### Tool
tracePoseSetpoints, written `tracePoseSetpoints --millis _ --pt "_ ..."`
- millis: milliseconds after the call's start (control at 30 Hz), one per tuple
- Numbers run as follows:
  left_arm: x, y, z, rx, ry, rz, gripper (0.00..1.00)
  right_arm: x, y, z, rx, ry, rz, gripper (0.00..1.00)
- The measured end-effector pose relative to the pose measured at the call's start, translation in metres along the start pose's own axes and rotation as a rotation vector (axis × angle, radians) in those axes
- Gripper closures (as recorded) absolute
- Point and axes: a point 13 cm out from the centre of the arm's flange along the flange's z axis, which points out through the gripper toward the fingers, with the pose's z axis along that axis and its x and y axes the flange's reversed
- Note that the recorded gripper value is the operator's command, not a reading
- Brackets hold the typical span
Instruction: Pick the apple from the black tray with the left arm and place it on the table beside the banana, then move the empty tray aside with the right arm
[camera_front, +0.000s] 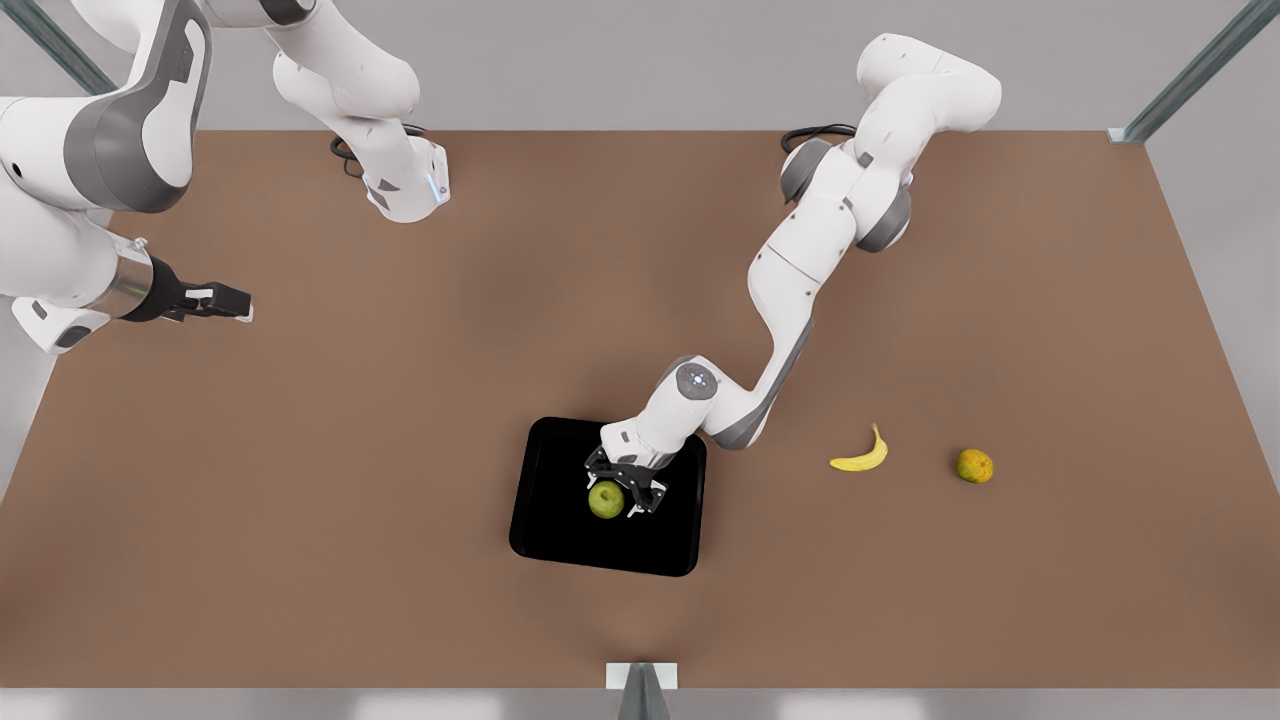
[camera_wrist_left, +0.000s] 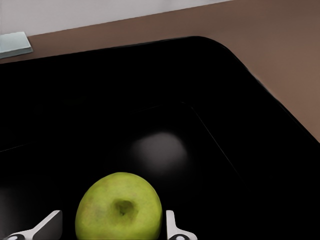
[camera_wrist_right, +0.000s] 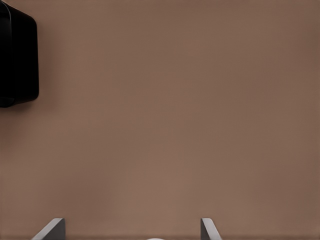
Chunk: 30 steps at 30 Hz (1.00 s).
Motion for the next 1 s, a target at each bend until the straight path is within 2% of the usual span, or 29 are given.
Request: tracePoseSetpoints --millis 167,200,333,1000 --pt "0.002 0.0 0.002 0.0 0.002 -0.003 0.0 0.0 0.0 0.0 0.0 0.0 0.001 0.0" --pt "0.002 0.0 0.002 0.0 0.002 -0.004 0.06 0.0 0.0 0.0 0.0 0.0 0.001 0.0" --pt "0.002 0.0 0.002 0.001 0.003 -0.008 0.16 0.0 0.0 0.0 0.0 -0.001 0.001 0.0" --pt "-0.019 -0.004 -0.019 -0.002 0.006 -0.015 0.24 0.0 0.001 0.0 0.0 0.0 0.0 0.0"
